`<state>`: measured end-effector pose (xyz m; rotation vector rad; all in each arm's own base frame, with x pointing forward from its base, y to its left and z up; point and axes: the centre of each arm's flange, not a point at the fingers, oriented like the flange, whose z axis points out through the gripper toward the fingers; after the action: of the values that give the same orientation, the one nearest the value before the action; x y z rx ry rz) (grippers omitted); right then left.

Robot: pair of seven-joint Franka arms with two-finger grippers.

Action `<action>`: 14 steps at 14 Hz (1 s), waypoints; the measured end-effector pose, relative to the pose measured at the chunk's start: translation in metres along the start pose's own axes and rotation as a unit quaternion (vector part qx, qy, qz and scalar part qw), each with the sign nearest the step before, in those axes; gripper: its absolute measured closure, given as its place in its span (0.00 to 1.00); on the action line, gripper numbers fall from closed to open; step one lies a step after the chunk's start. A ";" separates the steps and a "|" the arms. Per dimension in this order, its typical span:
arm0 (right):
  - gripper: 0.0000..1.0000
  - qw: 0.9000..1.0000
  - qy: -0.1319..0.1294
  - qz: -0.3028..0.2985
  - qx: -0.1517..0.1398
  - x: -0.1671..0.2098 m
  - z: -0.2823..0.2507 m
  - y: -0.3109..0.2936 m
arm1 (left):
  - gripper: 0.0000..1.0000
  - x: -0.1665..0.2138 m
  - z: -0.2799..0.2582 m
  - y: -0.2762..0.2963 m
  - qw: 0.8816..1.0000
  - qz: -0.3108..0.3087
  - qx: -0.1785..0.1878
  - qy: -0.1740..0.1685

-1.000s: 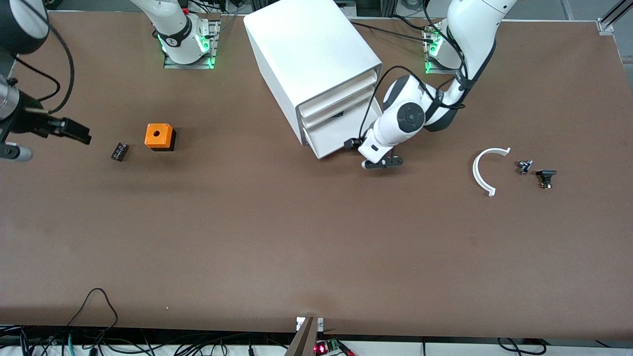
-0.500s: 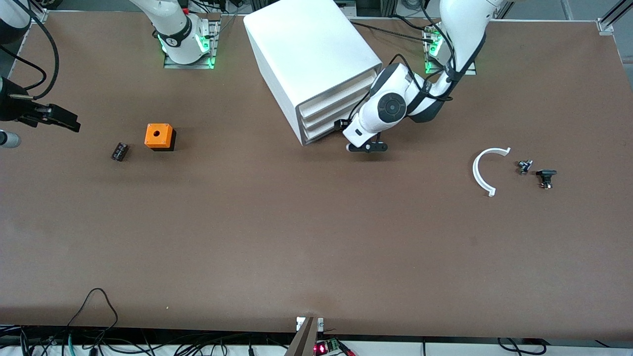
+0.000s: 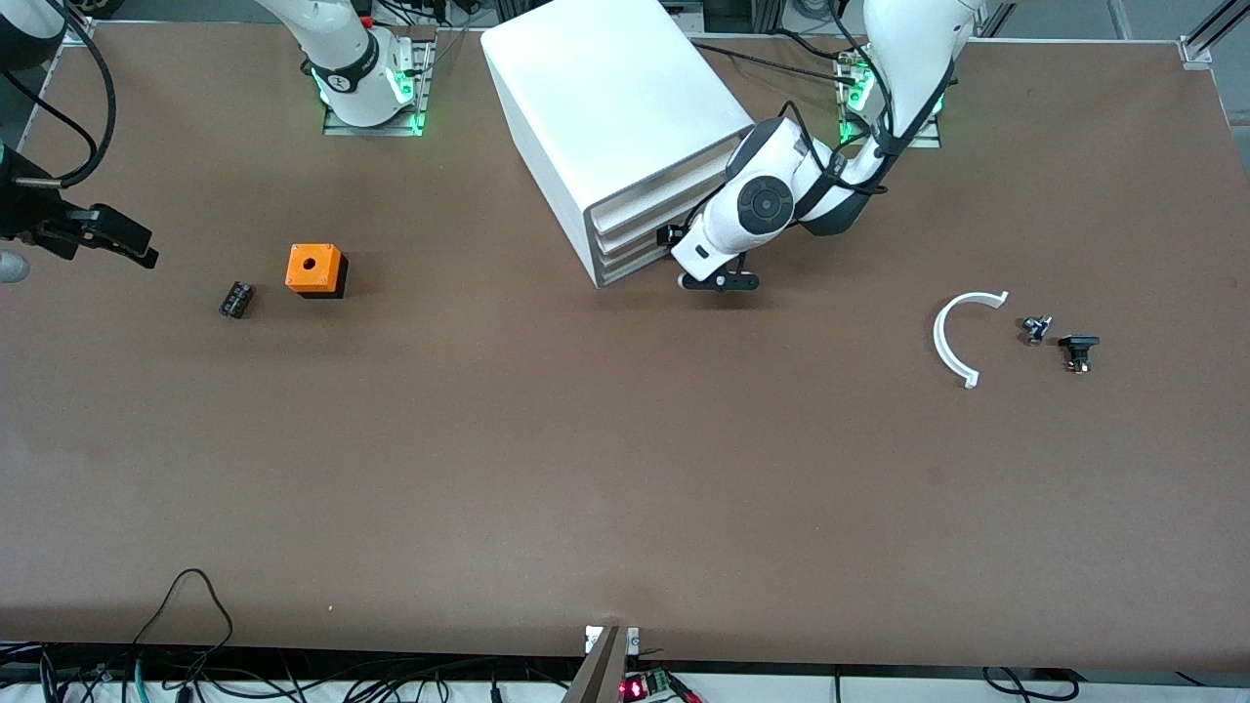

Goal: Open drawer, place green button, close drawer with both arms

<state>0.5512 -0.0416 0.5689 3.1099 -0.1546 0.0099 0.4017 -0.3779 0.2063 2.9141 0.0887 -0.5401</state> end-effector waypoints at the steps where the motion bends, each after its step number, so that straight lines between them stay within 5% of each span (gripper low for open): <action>1: 0.00 1.000 -0.001 0.000 0.000 -0.003 0.000 0.000 | 0.00 -0.001 0.000 0.001 1.000 0.001 0.000 0.000; 4: 0.00 1.000 -0.003 0.000 0.003 -0.012 -0.002 0.002 | 0.00 0.008 -0.024 -0.006 1.000 -0.009 -0.010 0.021; 10: 0.00 1.000 -0.003 -0.002 0.005 -0.025 -0.004 0.003 | 0.00 0.073 -0.217 -0.112 0.977 -0.121 -0.071 0.163; 14: 0.00 1.000 0.001 -0.004 0.005 -0.023 -0.006 0.001 | 0.00 0.054 -0.365 -0.178 0.983 -0.100 -0.053 0.142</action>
<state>0.5284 -0.0401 0.5743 3.1209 -0.1424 0.0130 0.5638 -0.1341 0.4937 2.8730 0.4369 -0.1369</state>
